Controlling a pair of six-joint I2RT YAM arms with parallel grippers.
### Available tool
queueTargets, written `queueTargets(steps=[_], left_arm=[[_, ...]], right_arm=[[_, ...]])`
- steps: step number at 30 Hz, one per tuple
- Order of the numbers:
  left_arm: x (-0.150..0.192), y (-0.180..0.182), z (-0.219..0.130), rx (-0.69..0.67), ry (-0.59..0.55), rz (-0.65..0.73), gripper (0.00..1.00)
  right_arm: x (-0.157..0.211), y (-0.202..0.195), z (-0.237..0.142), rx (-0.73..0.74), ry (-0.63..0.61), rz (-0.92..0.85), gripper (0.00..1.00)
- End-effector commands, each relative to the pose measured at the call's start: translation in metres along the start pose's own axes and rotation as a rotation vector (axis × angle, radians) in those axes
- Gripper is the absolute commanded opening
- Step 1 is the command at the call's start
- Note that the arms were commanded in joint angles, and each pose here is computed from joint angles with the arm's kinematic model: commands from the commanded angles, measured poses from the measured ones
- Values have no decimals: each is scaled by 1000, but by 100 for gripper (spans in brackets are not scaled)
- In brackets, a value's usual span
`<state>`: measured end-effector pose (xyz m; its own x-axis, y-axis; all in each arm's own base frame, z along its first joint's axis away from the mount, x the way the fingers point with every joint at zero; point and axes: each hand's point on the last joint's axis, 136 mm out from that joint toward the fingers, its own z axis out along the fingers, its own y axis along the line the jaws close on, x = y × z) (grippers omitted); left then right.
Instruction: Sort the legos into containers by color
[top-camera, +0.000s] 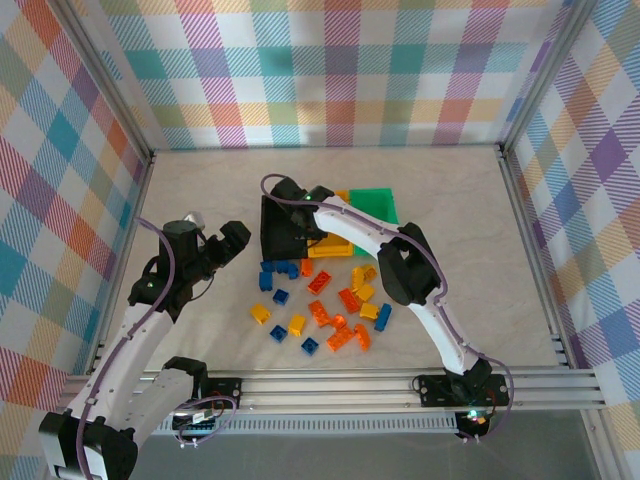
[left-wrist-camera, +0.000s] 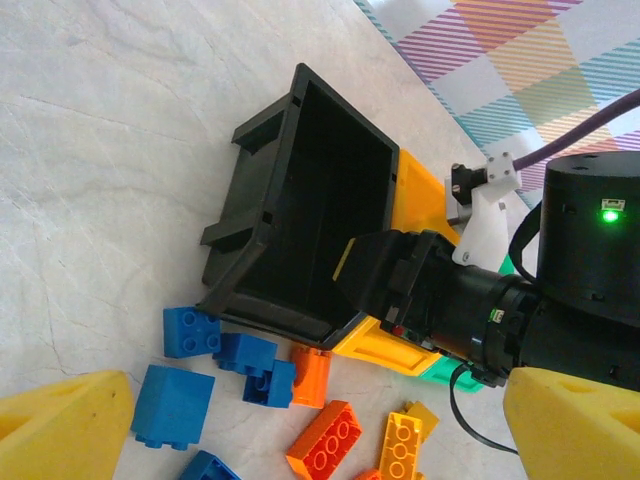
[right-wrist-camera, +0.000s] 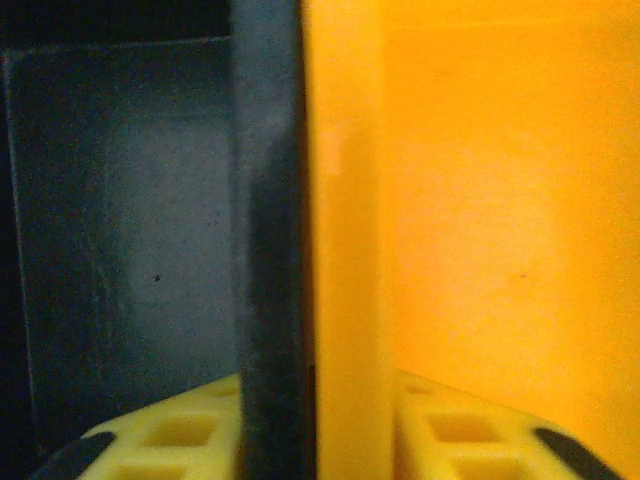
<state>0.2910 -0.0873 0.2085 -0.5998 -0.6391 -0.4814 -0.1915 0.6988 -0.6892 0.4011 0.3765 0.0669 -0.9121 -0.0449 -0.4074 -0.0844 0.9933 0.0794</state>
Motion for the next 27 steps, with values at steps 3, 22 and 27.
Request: queueTargets(steps=[3,22,27], left_arm=[[6,0,1,0,22,15,96],[-4,-18,3,51,15,29,97],[-2,-18,3,74,5,16,98]], right_arm=[[-12,21,-25,-79,-40,-27,51],[-33,-10,-134,-203,-308,-13,69],[19,-59,-143,-187,-226,-33,71]])
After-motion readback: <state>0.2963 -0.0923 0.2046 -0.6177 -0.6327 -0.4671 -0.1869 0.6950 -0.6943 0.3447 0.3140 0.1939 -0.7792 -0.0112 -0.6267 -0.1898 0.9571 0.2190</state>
